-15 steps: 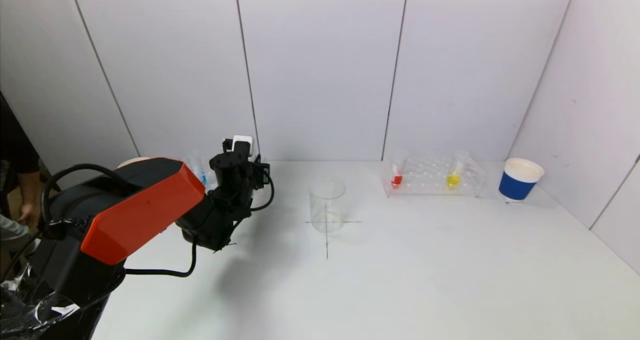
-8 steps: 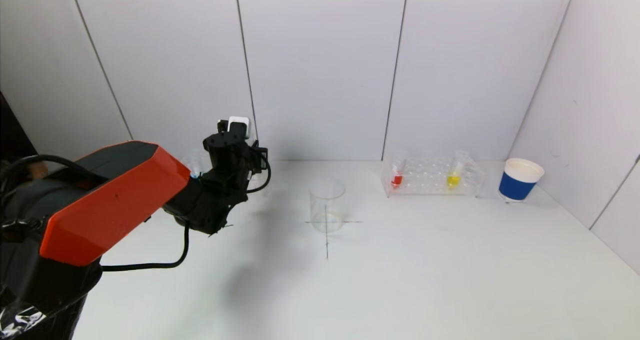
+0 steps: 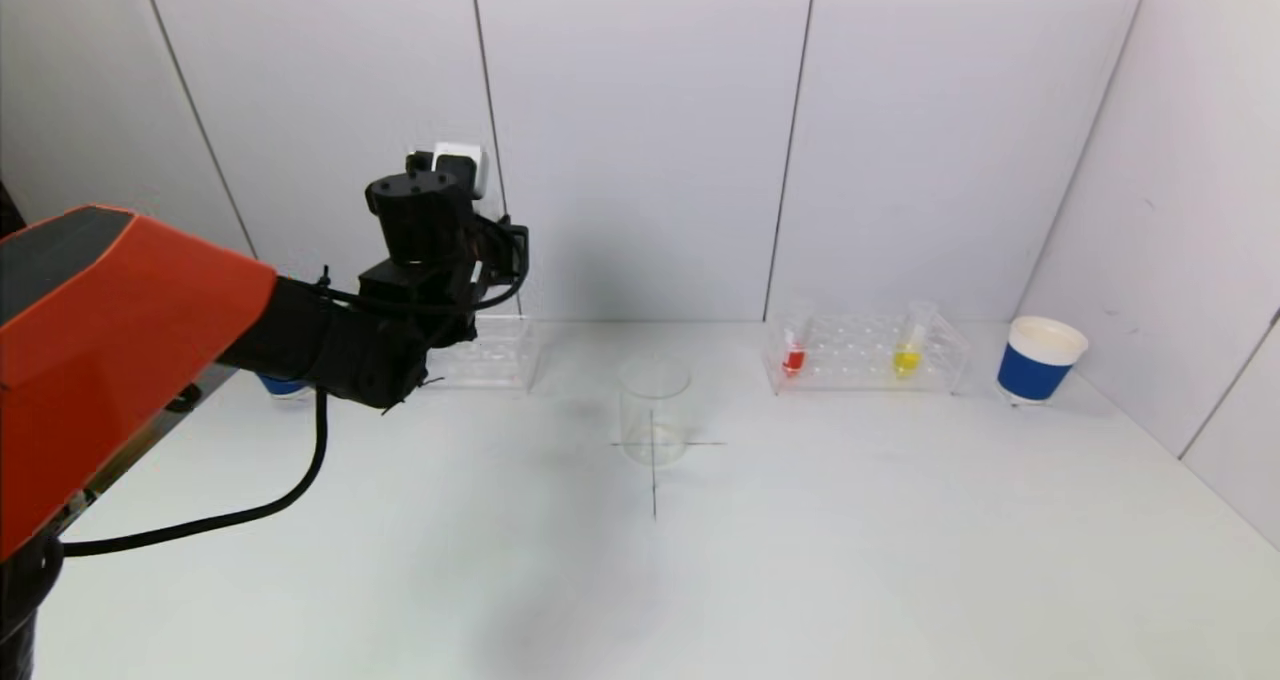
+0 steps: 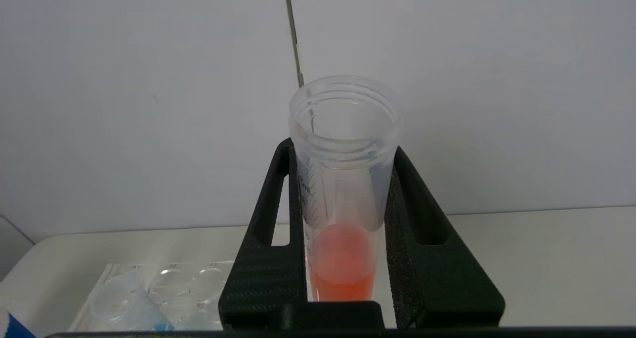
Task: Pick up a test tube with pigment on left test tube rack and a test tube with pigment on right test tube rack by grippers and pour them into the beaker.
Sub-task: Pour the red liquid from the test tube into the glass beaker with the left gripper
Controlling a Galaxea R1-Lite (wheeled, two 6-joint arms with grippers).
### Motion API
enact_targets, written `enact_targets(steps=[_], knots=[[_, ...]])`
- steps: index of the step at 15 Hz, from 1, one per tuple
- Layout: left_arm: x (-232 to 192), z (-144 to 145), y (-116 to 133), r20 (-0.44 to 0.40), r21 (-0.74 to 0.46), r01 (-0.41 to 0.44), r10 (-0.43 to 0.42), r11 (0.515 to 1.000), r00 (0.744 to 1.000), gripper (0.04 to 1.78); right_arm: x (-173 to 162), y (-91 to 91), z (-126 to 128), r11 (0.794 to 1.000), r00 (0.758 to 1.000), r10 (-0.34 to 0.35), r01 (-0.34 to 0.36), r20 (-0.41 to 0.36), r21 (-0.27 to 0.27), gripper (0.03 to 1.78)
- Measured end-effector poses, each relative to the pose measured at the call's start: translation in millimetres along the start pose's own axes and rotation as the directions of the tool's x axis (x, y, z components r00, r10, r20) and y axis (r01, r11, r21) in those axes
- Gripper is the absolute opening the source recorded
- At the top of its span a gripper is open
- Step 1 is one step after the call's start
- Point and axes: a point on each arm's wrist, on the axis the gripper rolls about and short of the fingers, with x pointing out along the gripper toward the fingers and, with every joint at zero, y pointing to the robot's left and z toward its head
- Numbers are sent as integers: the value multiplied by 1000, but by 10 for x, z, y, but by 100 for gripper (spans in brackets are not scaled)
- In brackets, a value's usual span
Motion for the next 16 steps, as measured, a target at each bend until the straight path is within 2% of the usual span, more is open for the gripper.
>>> enact_targets(steps=[5, 10, 12, 14, 16], knots=[[-274, 518, -14, 11, 25, 39, -39, 999, 999, 46, 0, 0, 0, 1000, 1000, 0, 0, 0, 0, 176], [-523, 1125, -91, -23, 40, 135, -135, 990, 991, 46, 0, 0, 0, 1000, 1000, 0, 0, 0, 0, 176], [-569, 1236, -101, -67, 53, 235, -231, 971, 971, 46, 0, 0, 0, 1000, 1000, 0, 0, 0, 0, 176], [-580, 1270, -121, -101, 55, 361, -355, 931, 929, 46, 0, 0, 0, 1000, 1000, 0, 0, 0, 0, 176], [-523, 1264, -148, -93, 72, 454, -448, 888, 889, 46, 0, 0, 0, 1000, 1000, 0, 0, 0, 0, 176]])
